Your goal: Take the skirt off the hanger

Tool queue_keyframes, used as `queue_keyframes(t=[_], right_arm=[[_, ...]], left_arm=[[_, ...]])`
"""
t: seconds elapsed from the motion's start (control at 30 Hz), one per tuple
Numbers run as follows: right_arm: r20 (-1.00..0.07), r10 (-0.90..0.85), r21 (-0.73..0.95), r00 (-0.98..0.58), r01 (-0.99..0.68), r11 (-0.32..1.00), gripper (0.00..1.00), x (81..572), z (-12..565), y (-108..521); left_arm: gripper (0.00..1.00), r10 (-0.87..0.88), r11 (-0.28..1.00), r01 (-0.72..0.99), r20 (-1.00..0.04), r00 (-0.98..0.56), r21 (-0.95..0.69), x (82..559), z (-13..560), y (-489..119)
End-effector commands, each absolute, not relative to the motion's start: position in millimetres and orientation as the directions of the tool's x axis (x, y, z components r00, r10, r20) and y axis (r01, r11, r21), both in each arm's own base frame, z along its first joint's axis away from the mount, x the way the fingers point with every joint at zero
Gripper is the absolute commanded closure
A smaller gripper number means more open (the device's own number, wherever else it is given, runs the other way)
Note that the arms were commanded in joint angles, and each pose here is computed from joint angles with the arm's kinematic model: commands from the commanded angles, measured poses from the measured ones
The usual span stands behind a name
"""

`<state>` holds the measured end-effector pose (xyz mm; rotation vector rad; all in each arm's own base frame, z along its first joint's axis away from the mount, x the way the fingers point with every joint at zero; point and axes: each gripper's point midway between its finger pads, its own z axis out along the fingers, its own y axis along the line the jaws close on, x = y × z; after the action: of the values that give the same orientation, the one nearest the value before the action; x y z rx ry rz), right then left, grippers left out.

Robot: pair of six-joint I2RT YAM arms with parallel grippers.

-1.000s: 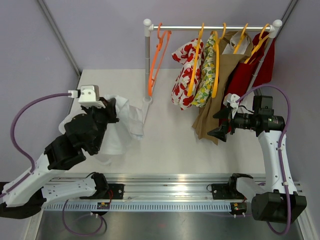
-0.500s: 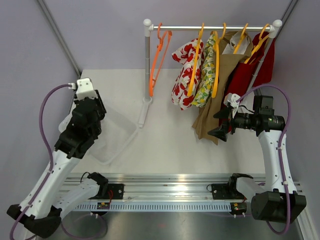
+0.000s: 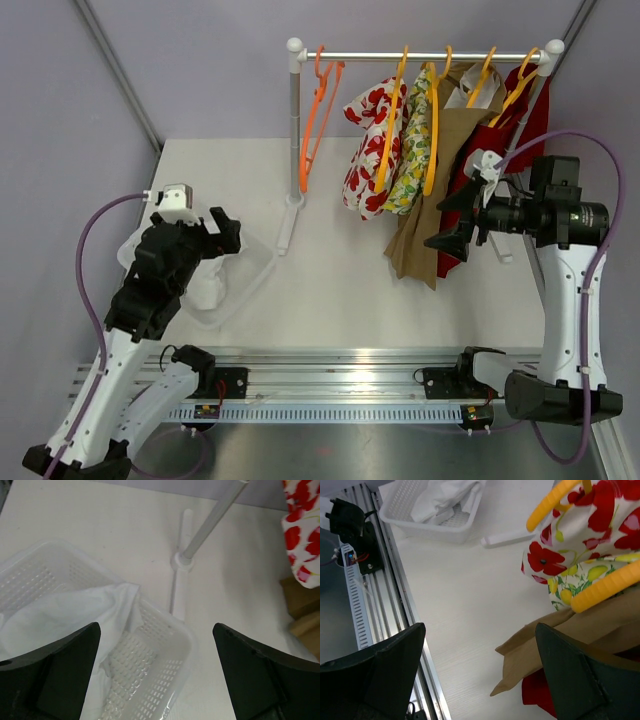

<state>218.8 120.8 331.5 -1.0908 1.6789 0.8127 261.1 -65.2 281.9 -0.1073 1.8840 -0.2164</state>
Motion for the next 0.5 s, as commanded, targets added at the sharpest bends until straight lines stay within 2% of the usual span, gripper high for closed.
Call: queue_keyframes(t=[0.0, 0.03, 0.07, 0.1, 0.13, 0.2, 0.3, 0.47], right_arm=[[-0.932, -0.227, 0.168, -0.283, -0.891, 0.421, 0.01, 204, 371, 134], [-0.931, -0.247, 0.131, -0.268, -0.878, 0.46, 0.01, 211, 382, 135], [-0.939, -0.271, 0.087, -0.212, -0.909, 0.408, 0.01, 210, 392, 156], [-0.932, -0.256, 0.128, -0.257, -0.893, 0.431, 0.0, 211, 398, 164], [-0.94, -0.255, 0.08, -0.228, -0.872, 0.483, 0.0, 231, 412, 167], [-0.937, -0.191, 0.161, -0.293, -0.846, 0.508, 0.01, 243, 427, 182], [-0.929, -0.081, 0.232, -0.361, -0.74, 0.631, 0.0, 296, 450, 187], [-0.918, 0.069, 0.317, -0.391, -0.617, 0.72, 0.01, 353, 471, 199]], left_arm=[[0.01, -0.201, 0.932, 0.243, -0.942, -0.27, -0.269, 250, 295, -98], [0.01, -0.212, 0.918, 0.277, -0.941, -0.263, -0.284, 245, 297, -102], [0.01, -0.223, 0.915, 0.274, -0.937, -0.27, -0.297, 244, 293, -103], [0.01, -0.229, 0.913, 0.272, -0.935, -0.271, -0.303, 243, 292, -103], [0.01, -0.239, 0.9, 0.299, -0.933, -0.269, -0.317, 239, 296, -107], [0.01, -0.247, 0.898, 0.297, -0.93, -0.272, -0.326, 236, 295, -107], [0.01, -0.272, 0.886, 0.303, -0.923, -0.27, -0.35, 232, 295, -108], [0.01, -0.308, 0.858, 0.318, -0.9, -0.307, -0.402, 226, 286, -115]])
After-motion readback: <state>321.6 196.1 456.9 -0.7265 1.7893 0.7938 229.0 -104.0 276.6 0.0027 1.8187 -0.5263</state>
